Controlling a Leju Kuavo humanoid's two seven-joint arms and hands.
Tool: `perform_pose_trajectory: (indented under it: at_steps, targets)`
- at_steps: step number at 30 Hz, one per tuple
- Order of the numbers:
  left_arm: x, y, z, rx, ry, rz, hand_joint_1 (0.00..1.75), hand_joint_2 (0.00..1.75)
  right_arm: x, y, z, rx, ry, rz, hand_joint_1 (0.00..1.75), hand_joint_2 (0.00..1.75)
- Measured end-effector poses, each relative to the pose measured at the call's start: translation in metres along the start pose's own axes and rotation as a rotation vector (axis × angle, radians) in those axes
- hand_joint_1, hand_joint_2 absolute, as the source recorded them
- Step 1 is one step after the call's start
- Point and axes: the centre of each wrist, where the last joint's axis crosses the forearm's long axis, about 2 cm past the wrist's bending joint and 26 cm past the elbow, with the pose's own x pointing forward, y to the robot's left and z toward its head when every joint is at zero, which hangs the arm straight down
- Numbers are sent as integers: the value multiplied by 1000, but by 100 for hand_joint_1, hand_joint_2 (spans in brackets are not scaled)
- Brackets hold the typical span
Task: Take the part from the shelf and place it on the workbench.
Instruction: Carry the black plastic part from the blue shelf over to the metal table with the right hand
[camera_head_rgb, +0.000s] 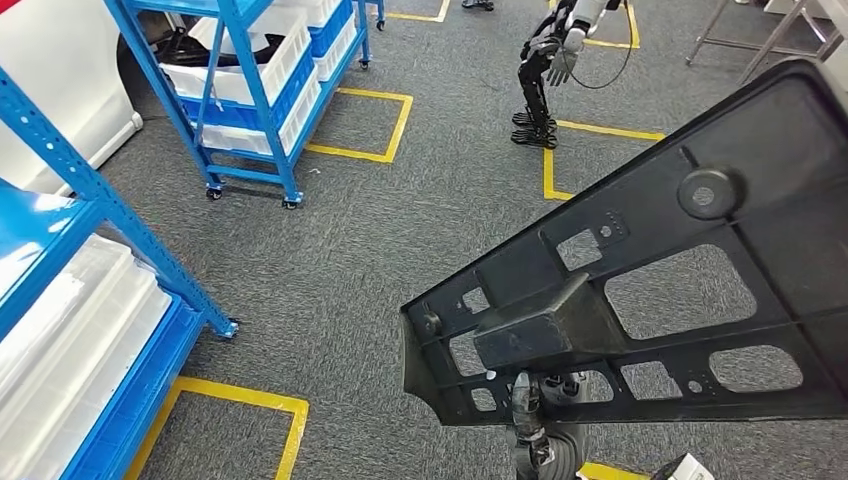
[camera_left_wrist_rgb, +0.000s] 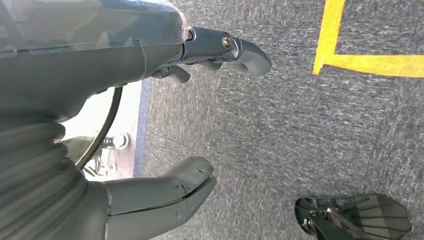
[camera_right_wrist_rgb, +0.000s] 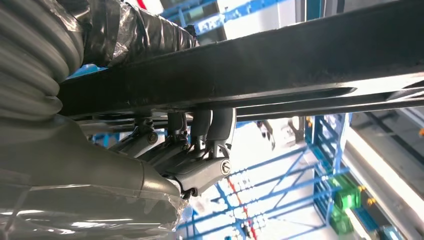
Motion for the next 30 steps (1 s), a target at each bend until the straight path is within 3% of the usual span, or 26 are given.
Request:
perform_pose_trajectory:
  at_steps: [11, 30]
  targets:
    - [-4, 0, 2, 3, 9, -1, 0, 175, -4, 2, 1, 17, 13, 84, 175, 175]
    - [-1, 0, 0, -2, 8, 11, 0, 175, -18, 3, 1, 37, 49, 87, 175, 175]
